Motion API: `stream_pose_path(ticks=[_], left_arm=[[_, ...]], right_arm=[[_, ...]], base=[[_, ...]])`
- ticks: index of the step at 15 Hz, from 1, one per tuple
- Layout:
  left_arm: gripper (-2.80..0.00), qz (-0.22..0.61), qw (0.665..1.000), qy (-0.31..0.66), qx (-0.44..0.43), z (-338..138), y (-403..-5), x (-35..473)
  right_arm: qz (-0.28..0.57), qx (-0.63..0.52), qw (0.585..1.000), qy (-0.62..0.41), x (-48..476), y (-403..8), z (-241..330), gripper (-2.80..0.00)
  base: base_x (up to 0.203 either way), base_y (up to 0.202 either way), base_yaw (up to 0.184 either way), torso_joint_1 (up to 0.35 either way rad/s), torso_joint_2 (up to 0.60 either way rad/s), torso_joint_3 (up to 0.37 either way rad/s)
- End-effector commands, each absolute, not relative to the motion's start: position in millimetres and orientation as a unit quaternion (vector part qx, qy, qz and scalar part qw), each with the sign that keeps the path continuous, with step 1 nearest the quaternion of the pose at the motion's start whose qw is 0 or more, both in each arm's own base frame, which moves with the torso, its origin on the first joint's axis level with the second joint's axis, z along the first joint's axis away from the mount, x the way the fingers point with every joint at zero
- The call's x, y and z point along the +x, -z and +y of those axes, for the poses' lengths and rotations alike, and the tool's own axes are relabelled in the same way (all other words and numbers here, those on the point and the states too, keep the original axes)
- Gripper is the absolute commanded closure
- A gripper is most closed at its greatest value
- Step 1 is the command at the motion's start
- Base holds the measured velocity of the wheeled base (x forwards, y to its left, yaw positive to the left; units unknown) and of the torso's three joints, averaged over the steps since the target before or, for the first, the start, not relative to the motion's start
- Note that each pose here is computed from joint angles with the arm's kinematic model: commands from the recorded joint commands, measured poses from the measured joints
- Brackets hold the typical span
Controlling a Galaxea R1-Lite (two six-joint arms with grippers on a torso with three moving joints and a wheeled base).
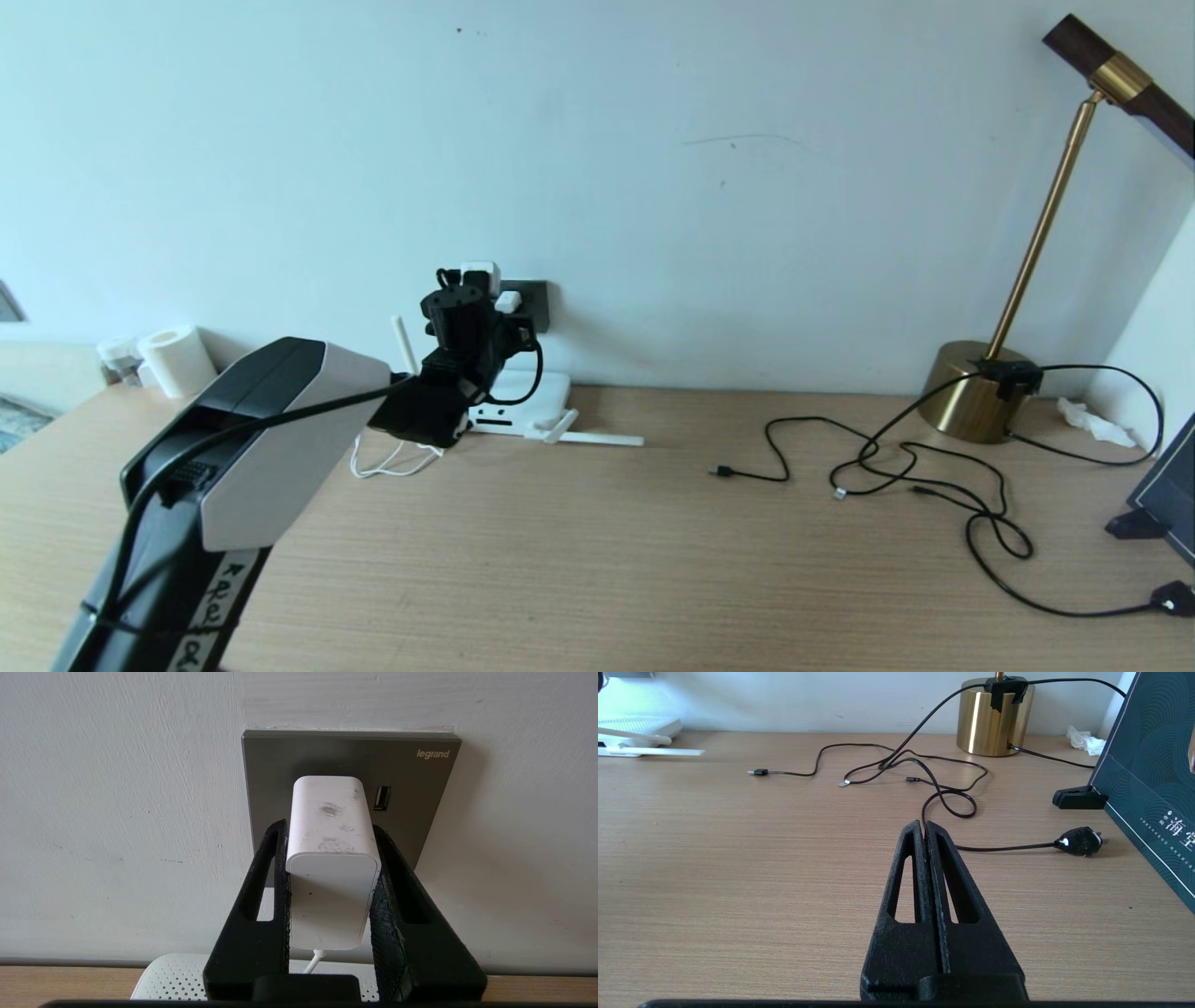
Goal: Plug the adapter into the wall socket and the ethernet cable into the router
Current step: Plug plug into socket
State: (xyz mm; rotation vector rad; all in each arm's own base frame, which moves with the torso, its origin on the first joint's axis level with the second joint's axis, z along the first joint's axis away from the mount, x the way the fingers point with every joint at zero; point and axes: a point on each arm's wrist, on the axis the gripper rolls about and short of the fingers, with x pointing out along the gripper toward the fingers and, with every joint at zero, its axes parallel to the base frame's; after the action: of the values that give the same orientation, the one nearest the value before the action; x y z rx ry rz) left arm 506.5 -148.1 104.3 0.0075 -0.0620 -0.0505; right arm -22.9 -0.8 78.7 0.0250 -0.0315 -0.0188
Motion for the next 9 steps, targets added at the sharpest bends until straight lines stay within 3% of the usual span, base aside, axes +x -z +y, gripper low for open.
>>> stream_pose_path(ticks=[1, 9], left_arm=[[0.00, -0.035, 0.999, 0.023, 0.003, -147.3, -105.6, 507.3], [0.00, -0.027, 0.999, 0.020, 0.005, -139.9, -104.1, 510.0]], right_arm=[[-0.011, 0.012, 1.000, 0.010, -22.0, -75.8, -0.8, 0.00], [-0.011, 0.012, 1.000, 0.010, -22.0, -75.8, -0.8, 0.00]], base=[[0.000, 0.000, 0.000, 0.000, 0.00, 0.000], [0.000, 0.000, 0.000, 0.000, 0.00, 0.000]])
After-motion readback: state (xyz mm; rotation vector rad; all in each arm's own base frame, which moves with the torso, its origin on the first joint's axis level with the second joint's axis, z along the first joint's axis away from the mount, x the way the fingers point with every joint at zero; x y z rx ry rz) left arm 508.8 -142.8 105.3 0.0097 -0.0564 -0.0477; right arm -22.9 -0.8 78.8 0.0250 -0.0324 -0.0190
